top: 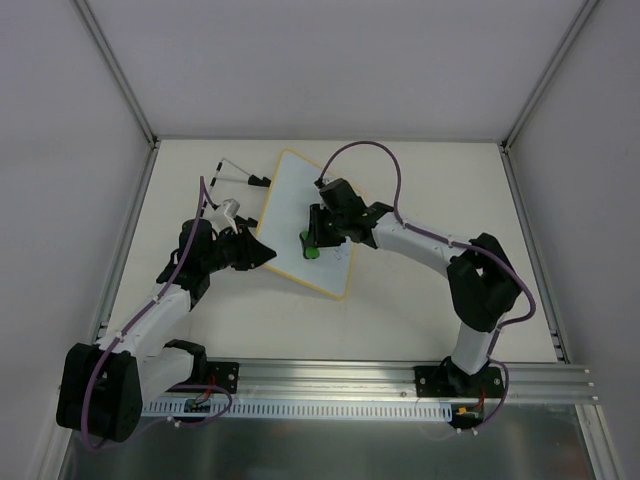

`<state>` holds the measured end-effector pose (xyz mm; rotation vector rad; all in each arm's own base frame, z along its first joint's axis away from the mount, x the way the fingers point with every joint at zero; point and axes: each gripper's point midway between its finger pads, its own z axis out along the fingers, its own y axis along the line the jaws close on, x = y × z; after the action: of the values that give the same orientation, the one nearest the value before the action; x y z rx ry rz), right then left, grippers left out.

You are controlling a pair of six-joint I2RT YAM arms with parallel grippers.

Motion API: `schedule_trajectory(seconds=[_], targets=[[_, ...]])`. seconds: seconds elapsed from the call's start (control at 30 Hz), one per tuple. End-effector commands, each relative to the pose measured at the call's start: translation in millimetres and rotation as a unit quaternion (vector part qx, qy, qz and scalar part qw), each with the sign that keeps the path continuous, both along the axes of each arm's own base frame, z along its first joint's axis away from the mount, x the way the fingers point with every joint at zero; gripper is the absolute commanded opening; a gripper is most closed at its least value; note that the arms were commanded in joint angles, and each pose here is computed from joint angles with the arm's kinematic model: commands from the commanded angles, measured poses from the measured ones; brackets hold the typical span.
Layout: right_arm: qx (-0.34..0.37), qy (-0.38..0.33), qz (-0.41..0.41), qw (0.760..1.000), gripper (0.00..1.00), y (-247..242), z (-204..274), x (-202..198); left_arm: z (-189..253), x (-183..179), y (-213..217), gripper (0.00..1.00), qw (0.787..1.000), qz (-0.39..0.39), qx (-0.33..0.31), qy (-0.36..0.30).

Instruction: Erase the whiteboard

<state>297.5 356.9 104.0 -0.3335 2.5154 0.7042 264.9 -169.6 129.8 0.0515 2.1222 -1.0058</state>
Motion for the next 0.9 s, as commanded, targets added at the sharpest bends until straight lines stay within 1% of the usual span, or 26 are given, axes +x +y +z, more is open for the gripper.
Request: schedule_trajectory(seconds=[0.0, 0.2, 0.3, 0.4, 0.5, 0.53, 0.63, 0.67, 0.8, 0.87], targets=[[0.008, 0.001, -0.033, 0.999, 0.00, -2, -7, 31, 17, 5, -5, 0.00, 0.996, -0.040, 0.027, -0.079], [-0.038, 0.023, -0.118, 0.992, 0.00, -64, -44, 70, 18, 3, -5, 0.00, 0.995, -0.042, 0.026, -0.082], [-0.052, 0.040, -0.142, 0.988, 0.00, -85, -58, 81, 18, 1, -6, 0.00, 0.995, -0.047, 0.023, -0.079], [-0.057, 0.051, -0.142, 0.987, 0.00, -89, -66, 87, 16, -1, -6, 0.00, 0.995, -0.051, 0.023, -0.077], [-0.046, 0.053, -0.122, 0.990, 0.00, -76, -60, 92, 15, -1, -8, 0.00, 0.995, -0.057, 0.023, -0.076], [-0.027, 0.052, -0.108, 0.992, 0.00, -66, -50, 95, 15, -2, -8, 0.00, 0.995, -0.059, 0.022, -0.074], [-0.018, 0.047, -0.065, 0.997, 0.00, -43, -36, 89, 15, -2, -9, 0.00, 0.995, -0.063, 0.023, -0.075], [-0.007, 0.034, -0.053, 0.998, 0.00, -31, -20, 94, 14, -2, -9, 0.00, 0.995, -0.065, 0.023, -0.075], [0.028, 0.029, 0.003, 0.999, 0.00, 11, 3, 80, 14, -2, -10, 0.00, 0.995, -0.070, 0.023, -0.073], [0.041, 0.032, 0.021, 0.998, 0.00, 24, 7, 75, 13, -2, -10, 0.00, 0.995, -0.070, 0.023, -0.071]])
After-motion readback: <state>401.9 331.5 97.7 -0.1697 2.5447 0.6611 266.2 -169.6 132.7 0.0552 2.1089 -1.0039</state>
